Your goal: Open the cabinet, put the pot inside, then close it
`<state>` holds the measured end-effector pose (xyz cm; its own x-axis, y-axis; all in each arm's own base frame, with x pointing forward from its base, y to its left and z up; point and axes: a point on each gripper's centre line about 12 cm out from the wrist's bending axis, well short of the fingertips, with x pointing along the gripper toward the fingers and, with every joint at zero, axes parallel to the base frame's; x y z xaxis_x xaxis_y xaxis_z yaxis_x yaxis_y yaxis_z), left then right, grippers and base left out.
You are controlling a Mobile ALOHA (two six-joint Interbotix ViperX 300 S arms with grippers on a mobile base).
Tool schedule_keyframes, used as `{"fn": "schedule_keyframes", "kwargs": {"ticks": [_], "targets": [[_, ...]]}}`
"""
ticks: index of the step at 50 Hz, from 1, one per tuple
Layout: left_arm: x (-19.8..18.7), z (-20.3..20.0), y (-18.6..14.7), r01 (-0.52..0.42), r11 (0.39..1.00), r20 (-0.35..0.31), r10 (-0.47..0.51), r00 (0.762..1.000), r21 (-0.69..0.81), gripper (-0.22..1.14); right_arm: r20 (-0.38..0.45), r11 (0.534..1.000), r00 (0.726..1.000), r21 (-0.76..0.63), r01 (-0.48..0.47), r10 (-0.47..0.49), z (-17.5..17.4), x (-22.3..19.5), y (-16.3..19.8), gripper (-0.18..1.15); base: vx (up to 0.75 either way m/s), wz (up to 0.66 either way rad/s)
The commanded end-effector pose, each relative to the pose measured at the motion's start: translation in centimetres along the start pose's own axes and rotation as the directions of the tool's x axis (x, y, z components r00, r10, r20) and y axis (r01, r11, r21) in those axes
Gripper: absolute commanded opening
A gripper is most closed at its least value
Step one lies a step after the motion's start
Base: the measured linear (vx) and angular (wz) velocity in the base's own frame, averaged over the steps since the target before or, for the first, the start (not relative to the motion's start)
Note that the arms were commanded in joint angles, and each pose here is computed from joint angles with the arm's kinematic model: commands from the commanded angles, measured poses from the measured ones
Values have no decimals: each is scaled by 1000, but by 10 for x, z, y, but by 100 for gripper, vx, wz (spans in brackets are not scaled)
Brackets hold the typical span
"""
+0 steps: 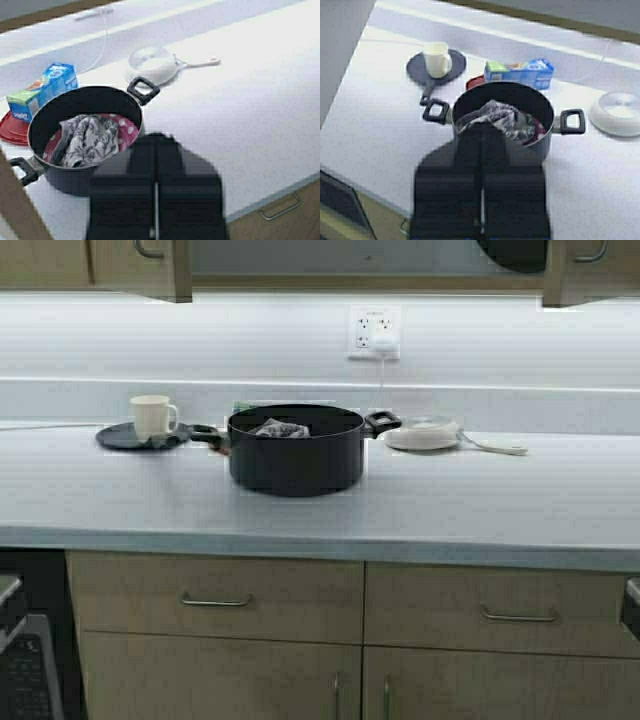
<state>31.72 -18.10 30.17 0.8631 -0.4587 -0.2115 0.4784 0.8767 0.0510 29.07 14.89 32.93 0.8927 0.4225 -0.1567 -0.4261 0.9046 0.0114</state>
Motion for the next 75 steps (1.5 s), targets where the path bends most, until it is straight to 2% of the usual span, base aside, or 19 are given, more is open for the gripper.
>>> {"fn": "schedule_keyframes", "kwargs": {"ticks": [1,11,22,27,34,39,44,49,53,54,58,61,64,69,75], "targets": [[39,17,0,-19,999,73,22,997,-40,2,51,999,999,-32,21,-19,21,37,-1,5,-2,4],[100,29,-1,-17,993,101,28,995,-116,2,38,997,996,-3,82,-81,27,86,-25,5,-1,1],[136,27,14,-48,989,105,63,993,-141,3,9,986,986,34,164,-165,22,87,-63,5,1,-1],[130,21,28,-77,986,89,91,992,-148,3,-28,978,978,38,207,-206,14,75,-84,5,3,-2],[103,11,50,-129,980,69,141,988,-150,3,-41,958,959,52,281,-279,6,44,-109,5,3,-1],[78,7,63,-166,974,80,180,980,-155,3,-44,949,951,58,309,-307,1,26,-115,5,3,-2],[59,11,61,-166,974,111,185,976,-156,5,-29,950,952,59,306,-304,4,18,-112,7,3,0],[42,15,41,-128,981,159,151,976,-143,20,-15,968,970,61,243,-243,9,16,-88,21,2,-3],[29,18,29,-103,985,195,129,972,-139,44,-8,981,982,54,187,-187,9,14,-67,48,1,-1],[27,16,25,-94,986,197,120,973,-136,51,-8,984,986,58,167,-167,8,13,-60,60,0,0],[18,11,12,-67,988,218,96,971,-139,80,-6,987,993,108,118,-118,4,11,-41,90,0,0],[9,7,4,-44,986,235,81,969,-160,99,-14,981,996,173,91,-90,-3,10,-29,105,0,0],[1,-2,-4,-14,976,239,67,969,-216,106,-36,970,998,233,64,-57,-14,8,-18,106,0,0],[-17,-23,-11,37,937,240,51,970,-347,102,-74,938,997,346,33,-8,-41,2,2,103,0,0],[-41,-69,-17,91,864,243,37,969,-495,103,-3,899,1000,439,-3,4,-82,-13,26,104,0,0]]}}
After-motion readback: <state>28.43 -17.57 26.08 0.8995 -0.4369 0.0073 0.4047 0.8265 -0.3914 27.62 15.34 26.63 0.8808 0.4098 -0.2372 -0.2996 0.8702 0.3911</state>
